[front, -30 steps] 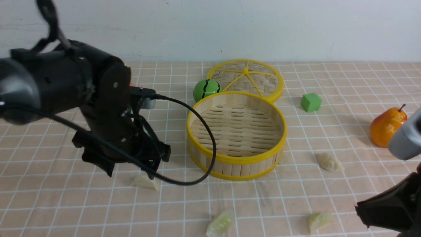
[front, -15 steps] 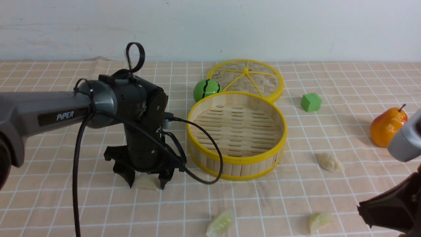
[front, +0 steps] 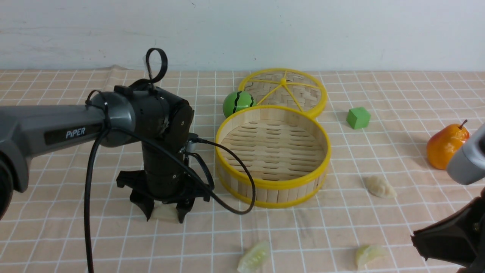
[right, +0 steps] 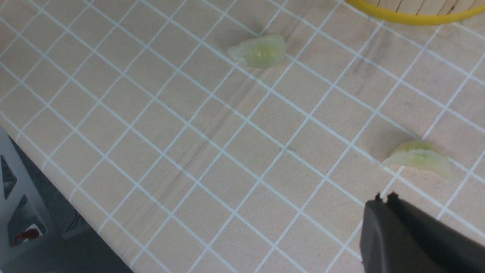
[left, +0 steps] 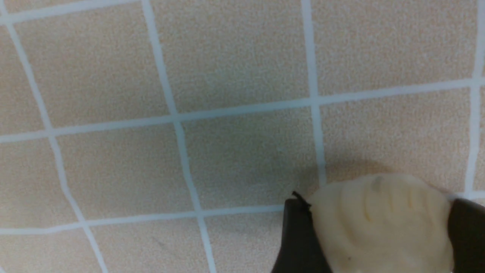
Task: Put the dumplings into the steamer on the table with the brown tablecloth.
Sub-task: 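Place the dumpling into the bamboo steamer basket with the left gripper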
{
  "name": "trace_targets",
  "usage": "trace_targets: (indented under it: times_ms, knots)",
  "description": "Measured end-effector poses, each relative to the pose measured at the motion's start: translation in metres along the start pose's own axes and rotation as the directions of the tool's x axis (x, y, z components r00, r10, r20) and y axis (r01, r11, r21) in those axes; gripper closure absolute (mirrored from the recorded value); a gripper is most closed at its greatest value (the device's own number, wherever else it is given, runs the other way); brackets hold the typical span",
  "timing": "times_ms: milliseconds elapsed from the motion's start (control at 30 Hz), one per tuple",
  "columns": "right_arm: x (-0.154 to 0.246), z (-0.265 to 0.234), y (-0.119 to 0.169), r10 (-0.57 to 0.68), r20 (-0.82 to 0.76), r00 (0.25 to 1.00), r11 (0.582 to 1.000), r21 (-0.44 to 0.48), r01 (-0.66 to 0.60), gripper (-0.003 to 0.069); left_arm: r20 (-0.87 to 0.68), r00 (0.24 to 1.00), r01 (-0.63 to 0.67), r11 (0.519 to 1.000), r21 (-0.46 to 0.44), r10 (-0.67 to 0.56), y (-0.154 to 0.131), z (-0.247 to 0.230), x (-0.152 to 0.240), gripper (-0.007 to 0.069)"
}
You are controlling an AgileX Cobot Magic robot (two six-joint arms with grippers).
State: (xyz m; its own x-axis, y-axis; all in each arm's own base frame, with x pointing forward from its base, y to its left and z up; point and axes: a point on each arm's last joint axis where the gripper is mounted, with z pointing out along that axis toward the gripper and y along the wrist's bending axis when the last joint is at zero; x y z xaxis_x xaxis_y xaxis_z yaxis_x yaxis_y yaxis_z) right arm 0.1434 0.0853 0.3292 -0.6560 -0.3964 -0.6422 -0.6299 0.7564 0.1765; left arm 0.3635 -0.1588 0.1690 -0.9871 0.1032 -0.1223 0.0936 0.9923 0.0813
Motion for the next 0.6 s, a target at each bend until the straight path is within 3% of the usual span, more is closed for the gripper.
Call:
trace_targets:
  times_ms: [300, 467, 600]
  knots:
    - [0.000, 0.000, 0.000, 0.001, 0.000, 1.000, 1.000, -0.001, -0.001, 0.0650, 0.197, 0.977, -0.095, 0.994, 0.046, 0.084, -0.014, -0.080, -0.024, 0.0174]
    - [0.000, 0.000, 0.001, 0.006, 0.002, 1.000, 1.000, -0.007, -0.006, 0.0645, 0.428, 0.871, -0.305, 0.948, 0.089, 0.240, -0.073, -0.140, -0.040, 0.0174]
    - [0.001, 0.000, 0.001, 0.005, -0.013, 1.000, 1.000, -0.014, -0.006, 0.0645, 0.493, 0.826, -0.370, 0.923, 0.107, 0.274, -0.110, -0.135, -0.055, 0.0174]
